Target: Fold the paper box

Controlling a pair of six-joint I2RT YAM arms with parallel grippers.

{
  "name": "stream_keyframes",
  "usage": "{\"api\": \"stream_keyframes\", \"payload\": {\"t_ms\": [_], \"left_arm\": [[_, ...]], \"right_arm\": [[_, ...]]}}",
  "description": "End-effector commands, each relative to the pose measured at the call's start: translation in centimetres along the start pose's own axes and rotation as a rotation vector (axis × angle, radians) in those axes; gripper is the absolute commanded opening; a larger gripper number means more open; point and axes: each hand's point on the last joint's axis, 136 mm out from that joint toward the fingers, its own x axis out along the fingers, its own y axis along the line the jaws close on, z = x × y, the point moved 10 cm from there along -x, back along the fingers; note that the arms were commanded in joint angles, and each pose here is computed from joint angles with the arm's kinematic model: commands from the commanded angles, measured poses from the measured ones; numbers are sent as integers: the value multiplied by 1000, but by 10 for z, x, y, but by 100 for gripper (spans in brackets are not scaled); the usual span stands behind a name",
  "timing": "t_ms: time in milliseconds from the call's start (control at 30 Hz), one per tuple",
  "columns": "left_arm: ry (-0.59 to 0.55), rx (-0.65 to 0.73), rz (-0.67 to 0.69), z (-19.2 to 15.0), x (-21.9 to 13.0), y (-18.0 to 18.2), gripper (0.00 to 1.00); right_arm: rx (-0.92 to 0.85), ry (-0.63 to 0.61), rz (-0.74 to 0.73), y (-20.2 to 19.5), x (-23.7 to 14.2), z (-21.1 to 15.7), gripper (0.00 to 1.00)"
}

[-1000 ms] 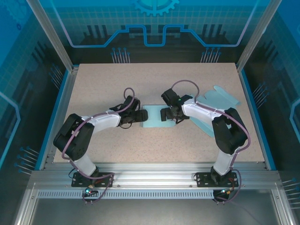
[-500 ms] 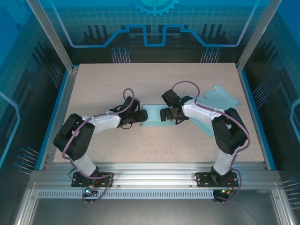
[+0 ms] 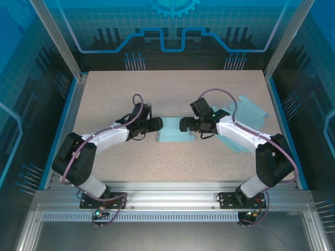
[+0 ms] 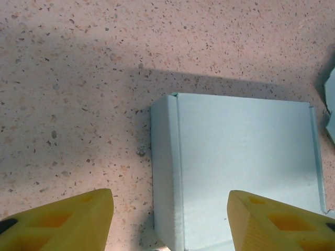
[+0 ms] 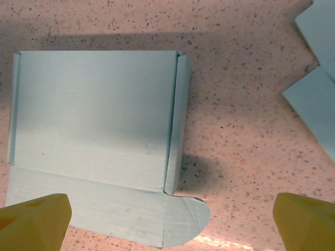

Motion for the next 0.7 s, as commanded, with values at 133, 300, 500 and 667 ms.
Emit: {"api": "stream_keyframes", "payload": {"t_ms": [133,300,500,667], "left_arm": [[56,-56,-53,-5,22,5,52],[83,-86,-53,-10,31,12,45],[97,-121,-39,-15,36,24,39],[115,-141,-35,-20,40,30,34]], "right_arm": [[123,78,187,-6,25,-2,100],[149,104,214,-10,41,-2,100],[197,126,262,-19,55,-4,100],[227,152,295,-23,69,-7,100]]}}
